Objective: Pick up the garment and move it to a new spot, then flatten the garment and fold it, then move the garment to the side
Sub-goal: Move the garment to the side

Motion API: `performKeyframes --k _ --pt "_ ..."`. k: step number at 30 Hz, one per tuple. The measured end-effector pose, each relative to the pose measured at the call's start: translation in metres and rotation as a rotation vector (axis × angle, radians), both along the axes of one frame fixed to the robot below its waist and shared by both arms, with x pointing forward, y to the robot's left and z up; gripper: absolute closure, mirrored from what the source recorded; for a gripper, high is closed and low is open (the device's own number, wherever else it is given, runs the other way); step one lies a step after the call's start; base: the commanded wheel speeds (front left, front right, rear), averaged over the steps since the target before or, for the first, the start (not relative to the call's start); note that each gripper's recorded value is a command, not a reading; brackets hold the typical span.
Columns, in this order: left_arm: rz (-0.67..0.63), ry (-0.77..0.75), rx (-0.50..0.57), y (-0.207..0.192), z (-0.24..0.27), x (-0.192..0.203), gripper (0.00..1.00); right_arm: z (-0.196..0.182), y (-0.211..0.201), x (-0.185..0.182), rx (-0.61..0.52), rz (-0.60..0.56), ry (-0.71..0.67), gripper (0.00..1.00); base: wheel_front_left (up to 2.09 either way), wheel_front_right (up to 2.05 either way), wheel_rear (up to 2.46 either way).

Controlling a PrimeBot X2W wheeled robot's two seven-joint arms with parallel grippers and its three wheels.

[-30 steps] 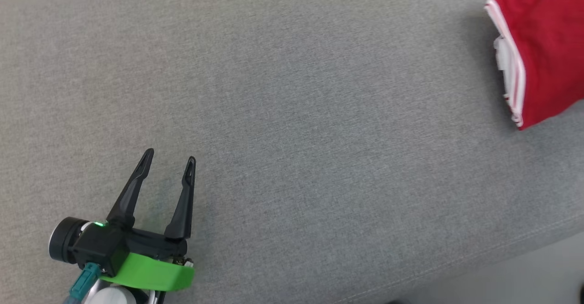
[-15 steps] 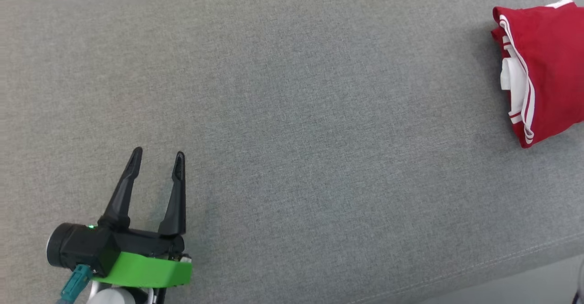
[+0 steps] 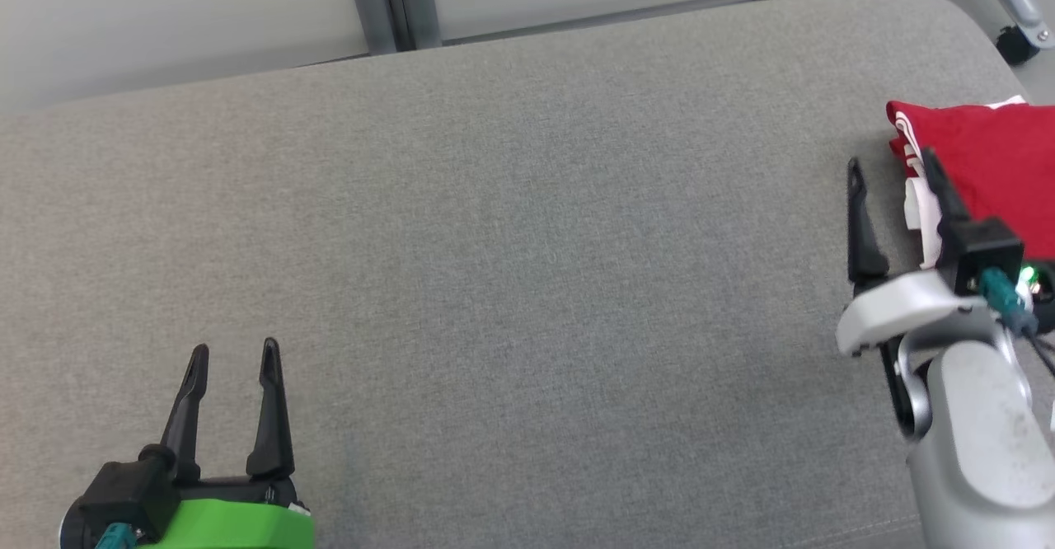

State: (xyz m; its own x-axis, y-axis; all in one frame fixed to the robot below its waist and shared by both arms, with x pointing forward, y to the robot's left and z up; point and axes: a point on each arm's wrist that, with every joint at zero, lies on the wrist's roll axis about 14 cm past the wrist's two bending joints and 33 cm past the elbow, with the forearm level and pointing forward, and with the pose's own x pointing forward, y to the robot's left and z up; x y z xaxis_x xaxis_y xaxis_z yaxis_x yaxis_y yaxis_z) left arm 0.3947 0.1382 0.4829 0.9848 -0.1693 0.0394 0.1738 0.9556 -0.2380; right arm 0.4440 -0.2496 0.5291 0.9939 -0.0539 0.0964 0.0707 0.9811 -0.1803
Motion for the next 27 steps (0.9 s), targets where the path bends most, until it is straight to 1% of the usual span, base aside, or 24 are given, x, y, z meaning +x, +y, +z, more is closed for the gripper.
performKeyframes --k 3,6,10,18,20,24,27 --pt "0.049 0.007 0.010 0.015 0.000 -0.012 0.00 -0.009 0.021 -0.025 0.041 0.045 0.007 0.00 0.00 0.00 0.00" --pt "0.085 0.002 0.019 0.027 0.003 -0.024 0.00 -0.017 0.035 -0.048 0.075 0.066 0.020 0.00 0.00 0.00 0.00" --pt "0.122 0.004 0.025 0.039 0.004 -0.039 0.00 -0.022 0.045 -0.067 0.127 0.078 0.024 0.00 0.00 0.00 0.00" --pt "0.174 0.014 0.016 0.055 0.000 -0.063 0.00 -0.031 0.063 -0.086 0.186 0.118 0.046 0.00 0.00 0.00 0.00" --pt "0.183 0.018 0.015 0.058 -0.001 -0.066 0.00 -0.033 0.059 -0.089 0.226 0.102 0.046 0.00 0.00 0.00 0.00" --pt "0.193 0.021 0.014 0.060 -0.002 -0.070 0.00 -0.042 0.056 -0.095 0.251 0.088 0.067 0.00 0.00 0.00 0.00" --pt "0.193 0.030 0.020 0.060 -0.005 -0.072 0.00 -0.047 0.056 -0.096 0.248 0.087 0.085 0.00 0.00 0.00 0.00"
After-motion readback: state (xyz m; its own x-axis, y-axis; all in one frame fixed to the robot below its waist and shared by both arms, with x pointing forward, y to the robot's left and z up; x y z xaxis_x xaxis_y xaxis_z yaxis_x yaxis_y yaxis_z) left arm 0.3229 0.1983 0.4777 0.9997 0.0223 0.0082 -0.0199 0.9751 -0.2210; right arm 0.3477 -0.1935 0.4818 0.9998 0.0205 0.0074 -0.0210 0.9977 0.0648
